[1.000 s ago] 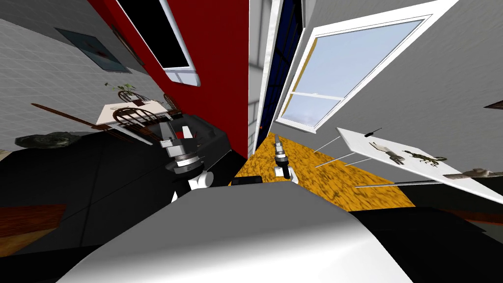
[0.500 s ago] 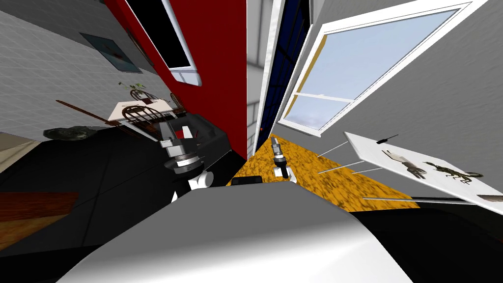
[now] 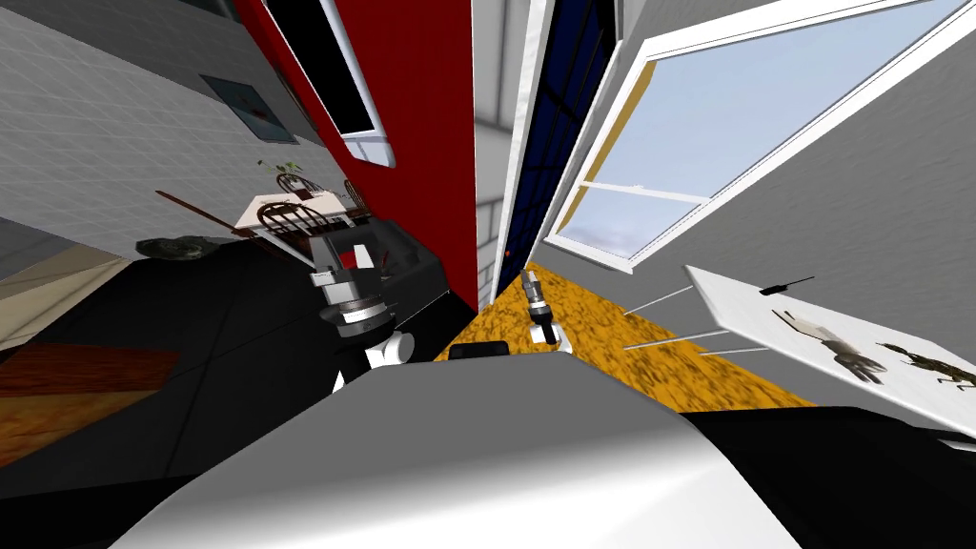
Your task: Push the door open
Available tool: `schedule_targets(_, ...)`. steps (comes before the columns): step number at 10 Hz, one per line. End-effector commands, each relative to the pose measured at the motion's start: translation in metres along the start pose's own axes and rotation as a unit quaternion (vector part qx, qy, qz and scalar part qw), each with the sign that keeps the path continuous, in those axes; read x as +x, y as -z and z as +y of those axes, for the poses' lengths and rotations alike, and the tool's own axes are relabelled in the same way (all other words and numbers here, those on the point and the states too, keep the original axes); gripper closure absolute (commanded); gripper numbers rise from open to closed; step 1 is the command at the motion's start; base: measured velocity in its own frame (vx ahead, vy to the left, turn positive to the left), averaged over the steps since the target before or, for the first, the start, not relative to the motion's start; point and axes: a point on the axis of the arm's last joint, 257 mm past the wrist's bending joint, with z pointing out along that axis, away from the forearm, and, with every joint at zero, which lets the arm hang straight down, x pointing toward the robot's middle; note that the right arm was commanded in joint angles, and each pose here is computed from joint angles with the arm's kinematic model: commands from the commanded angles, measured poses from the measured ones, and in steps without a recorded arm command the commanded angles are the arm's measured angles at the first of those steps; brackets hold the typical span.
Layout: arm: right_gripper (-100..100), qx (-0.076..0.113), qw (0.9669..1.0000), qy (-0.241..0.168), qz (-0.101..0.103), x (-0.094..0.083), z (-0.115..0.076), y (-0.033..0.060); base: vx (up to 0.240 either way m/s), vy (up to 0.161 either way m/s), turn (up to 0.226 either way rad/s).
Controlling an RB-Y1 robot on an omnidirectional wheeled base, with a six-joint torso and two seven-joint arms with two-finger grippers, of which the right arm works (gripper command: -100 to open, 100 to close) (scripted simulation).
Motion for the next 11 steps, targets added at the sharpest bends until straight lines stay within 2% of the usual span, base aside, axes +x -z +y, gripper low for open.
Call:
schedule_targets(1, -100, 0.004, 0.9997, 0.019, 0.011, 0.010, -0.007, 0.0037, 0.049, -0.138, 0.120)
schedule_targets(6, -100, 0.013, 0.9963, 0.072, 0.046, 0.040, -0.024, 0.0122, 0.047, -0.130, 0.115)
schedule_targets(11, -100, 0.018, 0.9892, 0.121, 0.081, 0.070, -0.039, 0.0223, 0.033, -0.127, 0.112)
